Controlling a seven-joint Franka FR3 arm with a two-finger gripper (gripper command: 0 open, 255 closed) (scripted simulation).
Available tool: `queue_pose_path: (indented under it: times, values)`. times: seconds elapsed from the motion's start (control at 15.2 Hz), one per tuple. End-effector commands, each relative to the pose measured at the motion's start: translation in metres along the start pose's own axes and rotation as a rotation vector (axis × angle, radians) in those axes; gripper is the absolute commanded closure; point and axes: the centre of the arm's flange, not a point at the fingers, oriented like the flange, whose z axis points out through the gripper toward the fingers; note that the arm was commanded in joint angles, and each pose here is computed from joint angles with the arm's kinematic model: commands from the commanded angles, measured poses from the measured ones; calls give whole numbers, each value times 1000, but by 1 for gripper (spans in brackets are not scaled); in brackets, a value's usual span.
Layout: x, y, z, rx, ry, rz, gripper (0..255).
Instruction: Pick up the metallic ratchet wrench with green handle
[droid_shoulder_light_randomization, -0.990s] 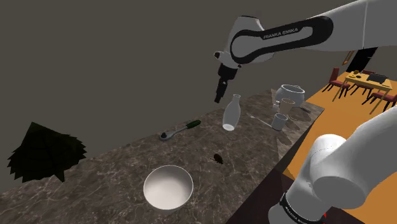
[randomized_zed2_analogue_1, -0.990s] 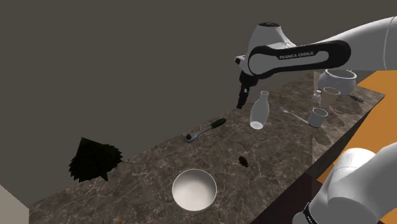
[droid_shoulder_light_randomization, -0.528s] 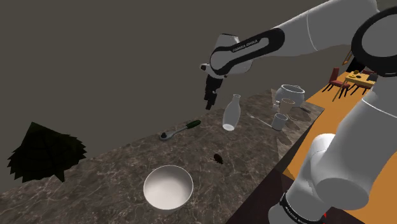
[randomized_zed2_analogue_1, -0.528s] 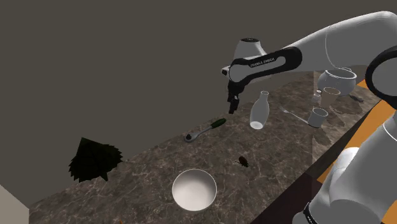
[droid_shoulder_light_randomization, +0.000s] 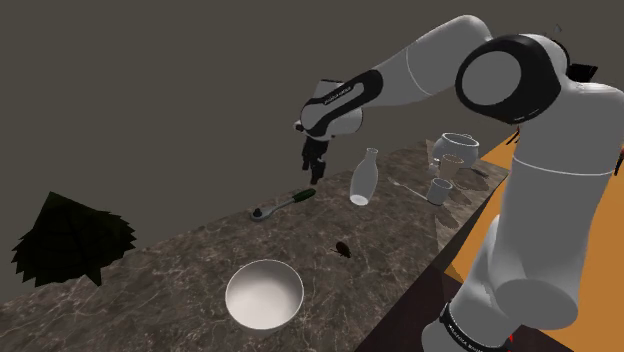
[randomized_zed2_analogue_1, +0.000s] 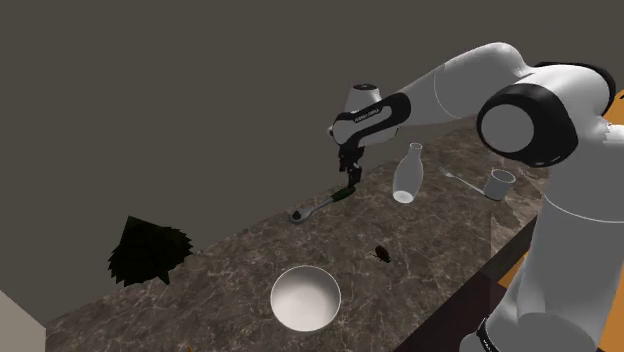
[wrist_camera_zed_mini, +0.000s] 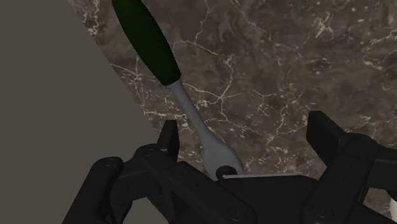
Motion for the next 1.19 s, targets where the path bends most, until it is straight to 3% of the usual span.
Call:
queue_pose_path:
  times: [0.0, 0.59, 1.12]
  values:
    - [7, 15, 22, 10, -7, -73, 0]
    - [54, 65, 124, 52, -38, -382, 0]
    - [54, 64, 166, 54, -40, -397, 0]
